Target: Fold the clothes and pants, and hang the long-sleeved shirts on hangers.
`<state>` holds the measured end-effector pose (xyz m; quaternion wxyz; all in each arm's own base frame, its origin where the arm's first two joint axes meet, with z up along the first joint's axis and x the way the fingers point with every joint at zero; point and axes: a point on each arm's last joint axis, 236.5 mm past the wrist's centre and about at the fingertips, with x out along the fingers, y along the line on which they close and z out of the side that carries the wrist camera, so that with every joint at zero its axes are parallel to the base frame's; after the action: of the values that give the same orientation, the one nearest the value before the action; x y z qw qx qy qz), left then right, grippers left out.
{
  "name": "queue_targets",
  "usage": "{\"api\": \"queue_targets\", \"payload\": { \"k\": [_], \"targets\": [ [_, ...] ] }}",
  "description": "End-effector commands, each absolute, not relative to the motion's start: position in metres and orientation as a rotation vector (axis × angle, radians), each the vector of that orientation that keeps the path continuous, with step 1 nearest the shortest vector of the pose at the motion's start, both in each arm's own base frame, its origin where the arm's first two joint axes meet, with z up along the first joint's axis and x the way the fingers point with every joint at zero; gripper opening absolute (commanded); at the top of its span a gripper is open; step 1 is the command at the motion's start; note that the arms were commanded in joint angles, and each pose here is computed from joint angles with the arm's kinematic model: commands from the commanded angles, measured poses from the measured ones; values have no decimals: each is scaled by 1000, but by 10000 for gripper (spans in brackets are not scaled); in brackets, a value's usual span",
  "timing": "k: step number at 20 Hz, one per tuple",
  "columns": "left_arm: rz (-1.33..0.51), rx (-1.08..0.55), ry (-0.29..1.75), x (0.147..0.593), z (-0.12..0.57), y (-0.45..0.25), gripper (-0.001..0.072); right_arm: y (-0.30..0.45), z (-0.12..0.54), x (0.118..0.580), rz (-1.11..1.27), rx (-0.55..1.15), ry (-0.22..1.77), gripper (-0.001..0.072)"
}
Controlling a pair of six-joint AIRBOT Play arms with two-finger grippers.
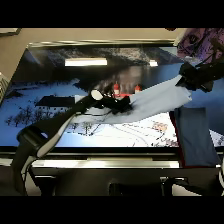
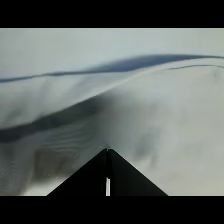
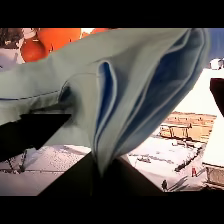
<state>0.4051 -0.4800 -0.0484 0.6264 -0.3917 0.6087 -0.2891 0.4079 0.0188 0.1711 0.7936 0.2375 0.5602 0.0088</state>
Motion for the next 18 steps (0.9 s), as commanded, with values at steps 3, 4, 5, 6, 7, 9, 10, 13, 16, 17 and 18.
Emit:
{"api": "queue_targets", "payload": {
  "k": [3, 4, 5, 6, 7, 9, 10, 13, 16, 17, 18],
  "targets": [
    [-696, -1090, 1427, 375, -53, -556, 19, 16, 192, 399, 9, 489, 1187, 31],
    [-715, -1079, 1418, 376, -50, -557, 19, 16, 193, 399, 7, 492, 1187, 31],
    [-735, -1065, 1408, 380, -45, -552, 18, 16, 193, 398, 3, 500, 1189, 31],
    [-752, -1037, 1406, 384, -40, -543, 17, 17, 193, 399, 1, 513, 1188, 31],
    [-764, -991, 1403, 390, -35, -530, 15, 21, 195, 400, 12, 529, 1186, 31],
    [-756, -843, 1397, 406, -25, -487, 15, 28, 198, 403, 13, 581, 1173, 31],
    [-725, -743, 1389, 417, -18, -455, 15, 35, 200, 406, 13, 590, 1162, 31],
    [-578, -482, 1310, 453, 18, -339, 16, 80, 202, 416, 58, 600, 1141, 31],
    [-421, -405, 1188, 480, 78, -227, 17, 142, 197, 421, 96, 591, 1133, 31],
    [-381, -418, 1153, 485, 96, -198, 18, 164, 195, 423, 109, 592, 1126, 31],
    [-345, -441, 1117, 488, 114, -171, 18, 190, 193, 425, 133, 593, 1115, 31]
  ]
}}
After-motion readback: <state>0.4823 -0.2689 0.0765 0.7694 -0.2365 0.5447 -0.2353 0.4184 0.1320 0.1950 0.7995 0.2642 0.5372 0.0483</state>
